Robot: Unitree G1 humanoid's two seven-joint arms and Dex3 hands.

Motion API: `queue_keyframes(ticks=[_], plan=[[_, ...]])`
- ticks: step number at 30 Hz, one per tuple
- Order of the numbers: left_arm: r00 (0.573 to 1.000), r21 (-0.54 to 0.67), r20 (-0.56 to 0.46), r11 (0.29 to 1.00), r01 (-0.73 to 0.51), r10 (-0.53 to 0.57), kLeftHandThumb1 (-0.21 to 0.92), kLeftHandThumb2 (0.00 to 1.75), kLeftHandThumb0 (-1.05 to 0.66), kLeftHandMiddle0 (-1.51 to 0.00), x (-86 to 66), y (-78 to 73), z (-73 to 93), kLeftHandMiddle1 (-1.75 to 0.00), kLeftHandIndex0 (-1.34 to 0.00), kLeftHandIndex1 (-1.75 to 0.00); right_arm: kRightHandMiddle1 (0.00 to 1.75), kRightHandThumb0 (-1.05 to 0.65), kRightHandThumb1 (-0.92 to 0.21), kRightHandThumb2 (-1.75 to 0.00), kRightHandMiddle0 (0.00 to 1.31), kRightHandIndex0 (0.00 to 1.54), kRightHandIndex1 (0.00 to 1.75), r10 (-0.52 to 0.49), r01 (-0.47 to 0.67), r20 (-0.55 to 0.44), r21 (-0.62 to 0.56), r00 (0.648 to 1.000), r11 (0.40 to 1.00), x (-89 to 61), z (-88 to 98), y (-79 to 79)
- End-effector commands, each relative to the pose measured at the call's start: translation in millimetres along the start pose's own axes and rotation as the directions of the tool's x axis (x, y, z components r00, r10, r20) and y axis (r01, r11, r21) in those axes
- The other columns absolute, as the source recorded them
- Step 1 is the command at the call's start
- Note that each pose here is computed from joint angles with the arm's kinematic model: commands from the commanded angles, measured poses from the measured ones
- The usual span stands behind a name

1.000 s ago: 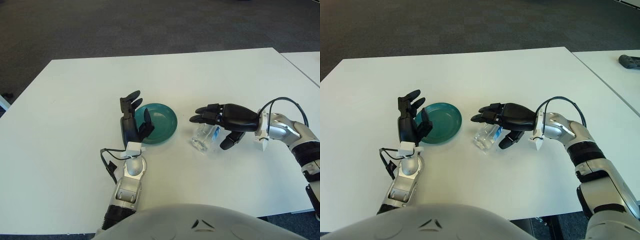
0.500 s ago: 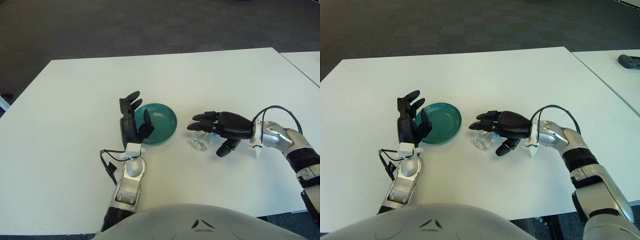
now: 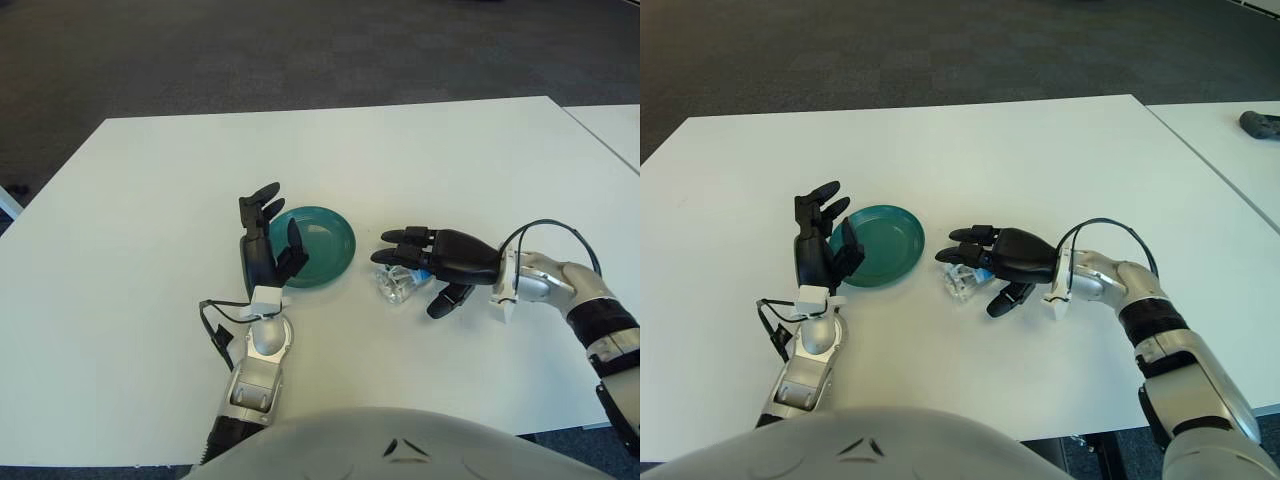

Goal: Put the bottle into the plate.

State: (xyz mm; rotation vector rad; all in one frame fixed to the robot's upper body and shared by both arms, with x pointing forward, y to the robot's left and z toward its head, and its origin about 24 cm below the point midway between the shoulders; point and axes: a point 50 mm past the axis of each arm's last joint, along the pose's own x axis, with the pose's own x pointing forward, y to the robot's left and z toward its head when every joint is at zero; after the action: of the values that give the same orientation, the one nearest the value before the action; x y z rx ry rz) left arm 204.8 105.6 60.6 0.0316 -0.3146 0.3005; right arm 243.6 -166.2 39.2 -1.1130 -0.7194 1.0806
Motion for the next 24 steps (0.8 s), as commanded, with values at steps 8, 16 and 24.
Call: queue_keyframes(ticks=[8,16,24], plan=[[1.000,-0.036,-0.009,0.999,-0.019,0.019,0.92,0.72,-0.84,-0.25,0.0,-1.7,2.8,-0.90,-0.06,-1.16,0.66,-0.92,-0.92,-0.43,0.00,0.36,0.08,-0.045,0.056,-0.063,0.198,0.997,0.979,2.1,3.2,37.8],[0.999,-0.036,-0.039,0.999,-0.025,0.024,0.92,0.67,-0.77,-0.30,-0.8,0.3,2.7,-0.91,-0.08,-1.14,1.44,-0.85,-0.88,-0.39,0.04,0.44,0.84,-0.115,0.129,-0.078,0.217,0.990,0.968,4.2,2.4,35.2],[0.987,-0.073,-0.123,0.991,-0.112,0.102,0.90,0.51,-0.49,-0.43,0.4,9.4,-2.4,-0.99,-0.27,-1.36,1.73,-0.64,-0.67,-0.79,0.33,0.58,1.65,-0.324,0.320,-0.029,0.270,0.945,0.908,14.3,8.9,23.6]])
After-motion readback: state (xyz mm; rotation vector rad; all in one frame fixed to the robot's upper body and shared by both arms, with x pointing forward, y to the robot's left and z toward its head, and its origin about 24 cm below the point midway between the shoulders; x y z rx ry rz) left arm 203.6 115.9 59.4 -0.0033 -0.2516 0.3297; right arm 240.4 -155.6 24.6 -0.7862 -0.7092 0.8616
